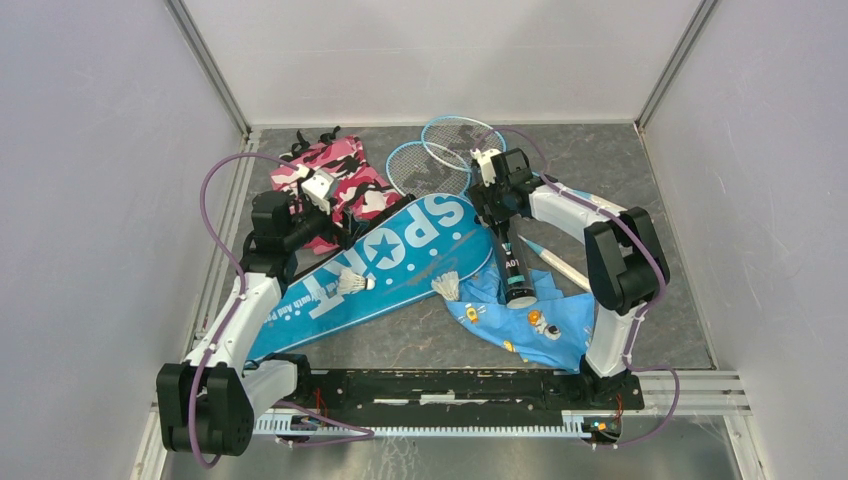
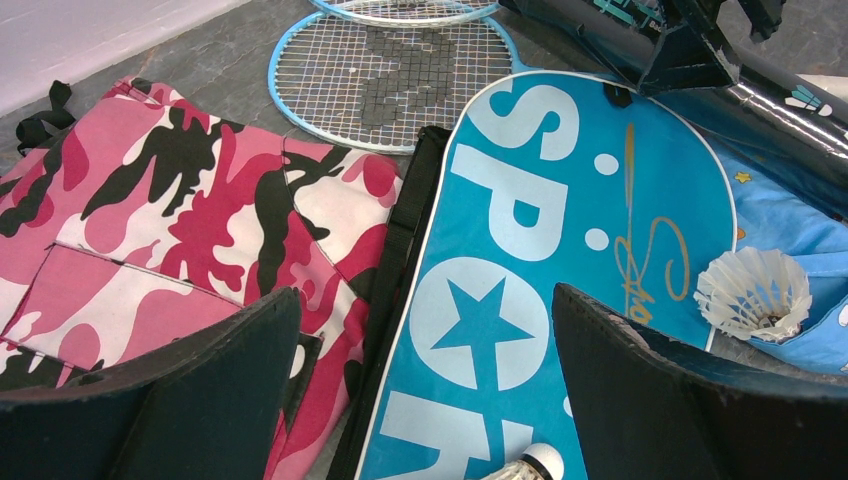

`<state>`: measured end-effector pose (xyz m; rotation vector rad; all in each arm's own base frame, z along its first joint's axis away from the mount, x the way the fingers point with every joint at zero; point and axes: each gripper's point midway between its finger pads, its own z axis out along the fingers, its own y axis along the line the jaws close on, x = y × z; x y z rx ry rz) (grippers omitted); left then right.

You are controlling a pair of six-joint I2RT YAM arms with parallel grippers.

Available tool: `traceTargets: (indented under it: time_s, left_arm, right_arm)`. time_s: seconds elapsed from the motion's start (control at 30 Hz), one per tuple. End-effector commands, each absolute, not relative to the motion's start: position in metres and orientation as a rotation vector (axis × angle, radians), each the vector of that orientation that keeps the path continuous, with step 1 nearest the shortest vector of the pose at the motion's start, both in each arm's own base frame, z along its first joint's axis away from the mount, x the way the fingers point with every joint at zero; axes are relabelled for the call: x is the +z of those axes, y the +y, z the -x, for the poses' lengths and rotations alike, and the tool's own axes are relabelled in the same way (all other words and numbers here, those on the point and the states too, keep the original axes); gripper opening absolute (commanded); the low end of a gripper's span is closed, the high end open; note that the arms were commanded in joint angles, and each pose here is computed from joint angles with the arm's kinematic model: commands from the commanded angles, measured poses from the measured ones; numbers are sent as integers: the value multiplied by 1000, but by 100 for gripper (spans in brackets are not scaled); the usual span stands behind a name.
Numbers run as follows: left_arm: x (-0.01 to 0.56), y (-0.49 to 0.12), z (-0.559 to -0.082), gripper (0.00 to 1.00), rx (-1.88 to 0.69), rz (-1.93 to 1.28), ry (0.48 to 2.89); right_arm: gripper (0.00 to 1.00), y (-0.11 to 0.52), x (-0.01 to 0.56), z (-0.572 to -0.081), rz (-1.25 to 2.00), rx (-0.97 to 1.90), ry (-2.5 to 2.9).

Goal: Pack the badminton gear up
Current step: Open the lid of the shuttle tube.

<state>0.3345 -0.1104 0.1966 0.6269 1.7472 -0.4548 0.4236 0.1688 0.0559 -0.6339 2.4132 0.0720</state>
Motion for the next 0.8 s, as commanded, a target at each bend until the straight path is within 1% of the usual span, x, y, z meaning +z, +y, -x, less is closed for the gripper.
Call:
traceTargets:
  time_s: [0.0, 0.27, 0.37, 0.5, 0.77]
  left_arm:
    - [205, -116, -334, 100, -457, -669, 1689]
    - [206, -116, -333, 100, -454, -672, 1685]
    - [207, -116, -333, 100, -453, -672, 1683]
    - [207, -116, -333, 100, -454, -675, 1682]
    - [213, -116, -334, 100, -463, -663, 1682]
  right_arm:
    - [86, 173, 59, -428, 647, 101, 2419]
    - [90, 172, 56, -427, 648, 105, 2439]
    - [89, 171, 60, -429, 642, 106, 2435]
    - [82, 173, 75, -434, 631, 138, 2403]
    - [60, 183, 127, -436, 636, 228, 2308]
